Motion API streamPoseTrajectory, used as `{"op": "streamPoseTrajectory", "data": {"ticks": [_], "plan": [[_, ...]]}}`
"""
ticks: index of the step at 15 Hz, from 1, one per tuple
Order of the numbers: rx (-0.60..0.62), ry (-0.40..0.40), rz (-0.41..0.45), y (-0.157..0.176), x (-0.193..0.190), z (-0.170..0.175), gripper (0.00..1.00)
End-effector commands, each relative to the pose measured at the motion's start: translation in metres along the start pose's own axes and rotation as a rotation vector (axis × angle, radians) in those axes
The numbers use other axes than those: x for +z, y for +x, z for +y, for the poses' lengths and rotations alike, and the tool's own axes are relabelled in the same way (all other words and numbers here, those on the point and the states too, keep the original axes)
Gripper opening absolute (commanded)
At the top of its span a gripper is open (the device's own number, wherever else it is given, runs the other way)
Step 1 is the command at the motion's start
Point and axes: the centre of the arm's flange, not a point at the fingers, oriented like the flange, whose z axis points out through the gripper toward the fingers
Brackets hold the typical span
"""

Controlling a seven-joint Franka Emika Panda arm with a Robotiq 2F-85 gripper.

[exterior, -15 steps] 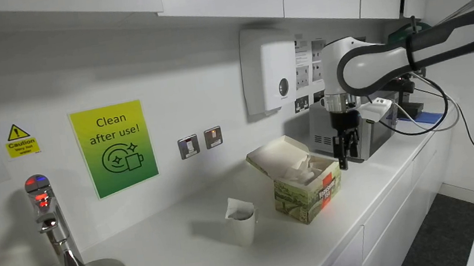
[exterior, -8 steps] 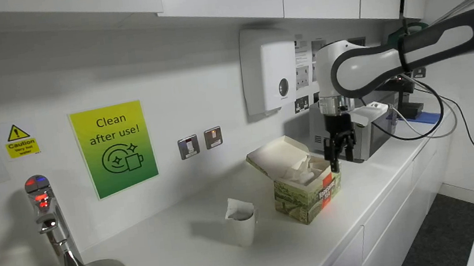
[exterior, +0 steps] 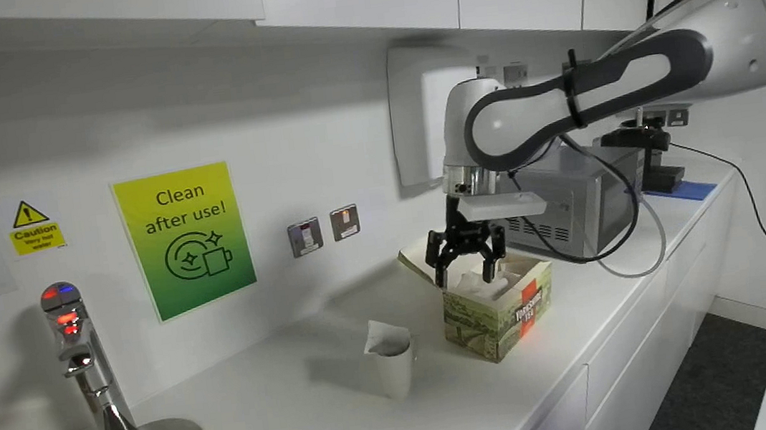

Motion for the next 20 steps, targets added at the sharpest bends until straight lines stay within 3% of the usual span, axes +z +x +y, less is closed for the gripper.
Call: {"op": "streamPoseTrajectory", "data": {"ticks": [1, 2, 3, 9, 13, 20], "plan": [[0.122, 0.091, -0.028, 0.026, 0.010, -0.046, 1.00], [0.087, 0.108, -0.062, 0.024, 0.014, -0.051, 1.00], [0.078, 0.059, -0.041, 0.013, 0.019, -0.031, 1.00], [0.077, 0.081, -0.065, 0.018, 0.027, -0.045, 1.00], [0.241, 0.121, -0.118, 0.039, 0.028, -0.044, 1.00], [0.525, 0.281, -0.224, 0.066, 0.027, -0.071, 1.00]]}}
